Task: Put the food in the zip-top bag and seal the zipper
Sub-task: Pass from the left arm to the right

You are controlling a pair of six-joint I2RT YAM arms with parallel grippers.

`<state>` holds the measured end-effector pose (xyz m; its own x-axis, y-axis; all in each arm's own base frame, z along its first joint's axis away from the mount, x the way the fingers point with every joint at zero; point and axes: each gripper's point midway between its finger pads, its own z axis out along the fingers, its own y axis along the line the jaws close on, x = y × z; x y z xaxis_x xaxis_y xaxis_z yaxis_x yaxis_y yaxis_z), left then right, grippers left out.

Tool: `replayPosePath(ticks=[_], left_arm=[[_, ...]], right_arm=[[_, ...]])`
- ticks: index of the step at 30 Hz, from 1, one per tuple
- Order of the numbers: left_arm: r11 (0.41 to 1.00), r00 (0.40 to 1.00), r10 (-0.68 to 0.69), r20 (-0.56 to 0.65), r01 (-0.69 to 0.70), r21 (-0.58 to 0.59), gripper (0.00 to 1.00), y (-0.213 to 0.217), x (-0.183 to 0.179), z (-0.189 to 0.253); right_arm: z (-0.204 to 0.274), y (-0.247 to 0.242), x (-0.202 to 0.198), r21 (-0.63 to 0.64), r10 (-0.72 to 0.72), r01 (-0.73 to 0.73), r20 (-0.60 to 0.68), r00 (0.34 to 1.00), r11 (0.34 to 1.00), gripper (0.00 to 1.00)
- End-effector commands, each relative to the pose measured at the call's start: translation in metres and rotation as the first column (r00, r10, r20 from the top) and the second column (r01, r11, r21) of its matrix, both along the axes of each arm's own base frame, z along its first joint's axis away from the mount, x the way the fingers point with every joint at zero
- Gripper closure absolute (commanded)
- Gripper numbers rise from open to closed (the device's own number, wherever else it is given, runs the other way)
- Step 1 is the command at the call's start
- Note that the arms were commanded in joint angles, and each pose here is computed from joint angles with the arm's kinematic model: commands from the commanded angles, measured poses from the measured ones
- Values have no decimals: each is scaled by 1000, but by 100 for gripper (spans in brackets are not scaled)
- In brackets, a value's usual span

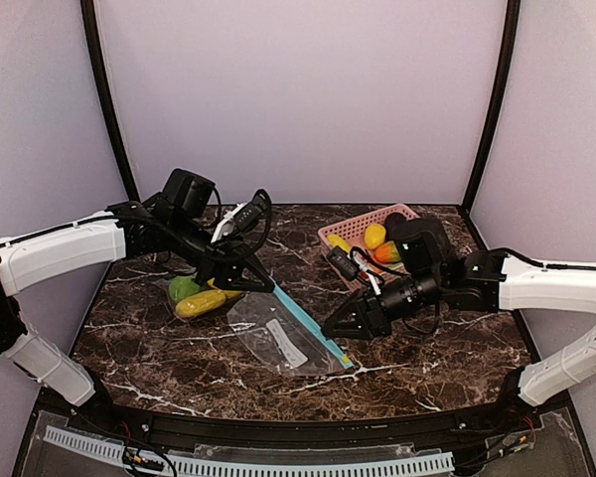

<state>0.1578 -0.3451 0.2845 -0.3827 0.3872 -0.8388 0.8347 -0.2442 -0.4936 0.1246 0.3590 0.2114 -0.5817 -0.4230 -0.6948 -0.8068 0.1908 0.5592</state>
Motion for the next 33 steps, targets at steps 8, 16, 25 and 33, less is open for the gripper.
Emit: replayPosePath(ticks=[8, 16, 25, 33], left_arm=[[1000, 1000, -22, 15, 22, -21, 99, 0, -4, 10], [1000, 1000, -23, 12, 24, -21, 99, 0, -5, 9], [1000, 1000, -23, 11, 23, -20, 99, 0, -4, 8], [982, 977, 162, 136, -173, 79, 56, -2, 29, -4]], right_arm=[[3, 7, 0, 16, 41, -41, 7, 999, 999, 71], [7, 20, -4, 49, 96, -96, -1, 995, 994, 68], [16, 36, -1, 87, 119, -121, 22, 993, 989, 76], [20, 16, 33, 13, -104, 103, 90, 990, 995, 100]])
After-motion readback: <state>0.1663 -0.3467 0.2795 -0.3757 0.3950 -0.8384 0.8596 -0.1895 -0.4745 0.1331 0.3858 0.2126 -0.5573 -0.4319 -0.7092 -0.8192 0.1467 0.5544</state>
